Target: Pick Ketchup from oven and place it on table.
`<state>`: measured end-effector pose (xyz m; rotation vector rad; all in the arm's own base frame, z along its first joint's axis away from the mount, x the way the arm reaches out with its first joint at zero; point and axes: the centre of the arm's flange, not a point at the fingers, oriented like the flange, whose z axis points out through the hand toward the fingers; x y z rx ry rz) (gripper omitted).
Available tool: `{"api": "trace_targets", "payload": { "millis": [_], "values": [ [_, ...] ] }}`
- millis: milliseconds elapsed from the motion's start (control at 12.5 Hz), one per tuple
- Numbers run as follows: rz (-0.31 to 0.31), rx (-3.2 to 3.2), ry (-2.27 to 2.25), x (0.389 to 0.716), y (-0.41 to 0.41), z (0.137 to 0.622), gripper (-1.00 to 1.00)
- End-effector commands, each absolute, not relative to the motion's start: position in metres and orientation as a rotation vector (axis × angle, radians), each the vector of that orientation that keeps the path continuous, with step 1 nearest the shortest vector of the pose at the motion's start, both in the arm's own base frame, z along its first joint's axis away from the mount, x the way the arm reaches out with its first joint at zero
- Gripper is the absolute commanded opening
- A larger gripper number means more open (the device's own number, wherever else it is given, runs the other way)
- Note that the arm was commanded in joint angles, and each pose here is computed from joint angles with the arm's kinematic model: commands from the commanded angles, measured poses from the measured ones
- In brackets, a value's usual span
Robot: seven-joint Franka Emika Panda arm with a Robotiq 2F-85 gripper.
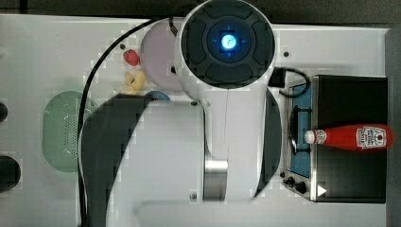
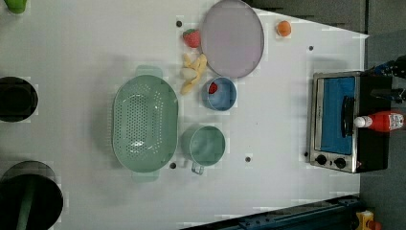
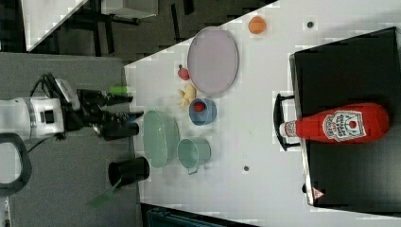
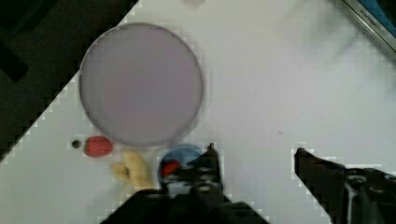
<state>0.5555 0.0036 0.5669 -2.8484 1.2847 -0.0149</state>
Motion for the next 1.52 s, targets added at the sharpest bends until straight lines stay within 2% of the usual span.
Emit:
{"api": "trace_targets", "payload": {
  "millis": [80,240,480,720,800,1200,1520],
  "values": [
    [0.044,-2.857,1.326,0.421,-0.021,0.632,0.58],
    [0.044,-2.854,1.331,0.421,-0.023,0.632,1.00],
    [0.059,-2.809,1.395,0.421,-0.049,0.630,1.00],
    [0.099,-2.705,1.529,0.421,-0.105,0.618,1.00],
    [0.095,-2.660,1.581,0.423,-0.128,0.612,1.00],
    [0.046,-2.461,1.821,0.432,-0.233,0.568,1.00],
    [-0.044,-2.377,1.987,0.449,-0.297,0.516,1.00]
  ]
}}
